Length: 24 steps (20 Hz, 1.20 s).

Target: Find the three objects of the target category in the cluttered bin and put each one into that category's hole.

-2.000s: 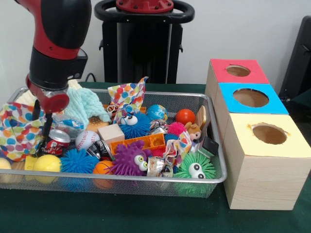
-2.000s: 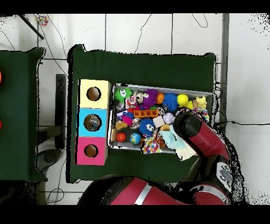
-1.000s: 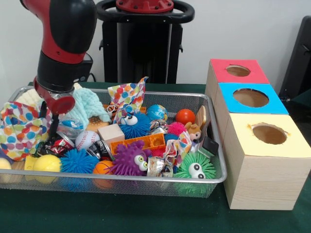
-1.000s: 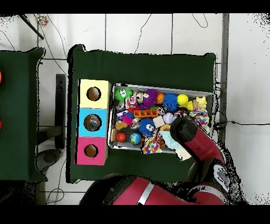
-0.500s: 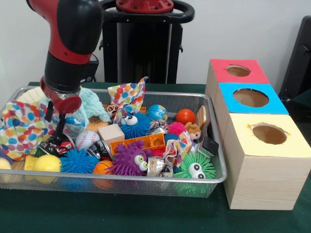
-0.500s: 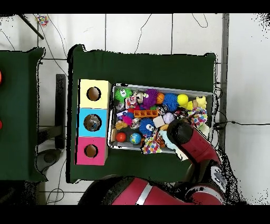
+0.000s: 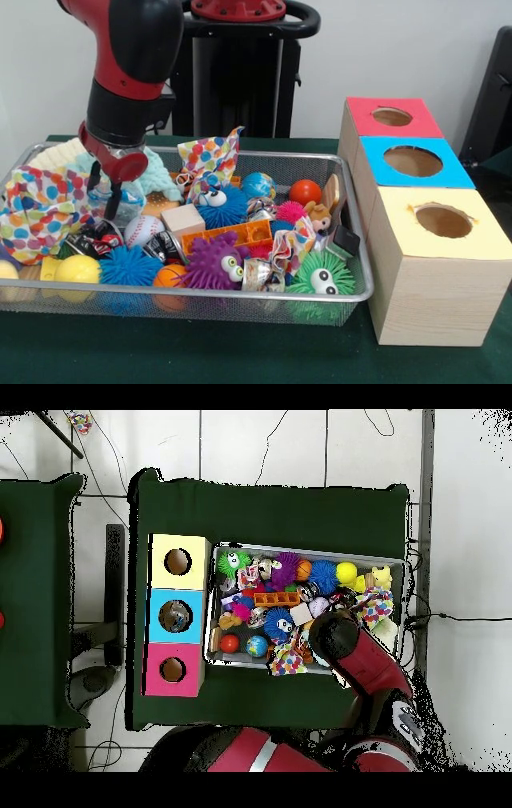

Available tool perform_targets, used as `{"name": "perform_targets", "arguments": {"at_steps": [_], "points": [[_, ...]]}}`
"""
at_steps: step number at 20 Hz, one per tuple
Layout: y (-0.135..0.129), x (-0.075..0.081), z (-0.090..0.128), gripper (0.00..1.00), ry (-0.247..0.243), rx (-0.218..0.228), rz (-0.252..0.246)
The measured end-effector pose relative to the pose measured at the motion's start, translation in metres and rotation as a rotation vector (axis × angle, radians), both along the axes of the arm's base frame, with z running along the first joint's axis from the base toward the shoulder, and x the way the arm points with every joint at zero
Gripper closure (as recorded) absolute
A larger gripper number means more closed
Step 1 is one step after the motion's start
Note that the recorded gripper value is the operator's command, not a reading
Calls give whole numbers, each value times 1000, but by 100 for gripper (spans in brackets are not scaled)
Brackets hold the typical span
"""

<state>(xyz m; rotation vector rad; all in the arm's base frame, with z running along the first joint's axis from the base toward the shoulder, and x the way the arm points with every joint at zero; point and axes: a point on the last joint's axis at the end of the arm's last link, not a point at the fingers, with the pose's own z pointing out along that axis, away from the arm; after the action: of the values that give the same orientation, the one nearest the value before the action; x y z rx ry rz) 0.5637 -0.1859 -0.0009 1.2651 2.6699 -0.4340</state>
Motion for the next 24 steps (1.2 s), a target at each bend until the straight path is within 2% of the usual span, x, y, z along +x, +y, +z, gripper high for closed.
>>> {"name": "perform_targets", "arguments": {"at_steps": [12,13,24], "points": [[4,-10,3,0,10,8,-10],[5,-12,3,100,12,12,-12],[5,-11,5,100,6,20,-17]]}}
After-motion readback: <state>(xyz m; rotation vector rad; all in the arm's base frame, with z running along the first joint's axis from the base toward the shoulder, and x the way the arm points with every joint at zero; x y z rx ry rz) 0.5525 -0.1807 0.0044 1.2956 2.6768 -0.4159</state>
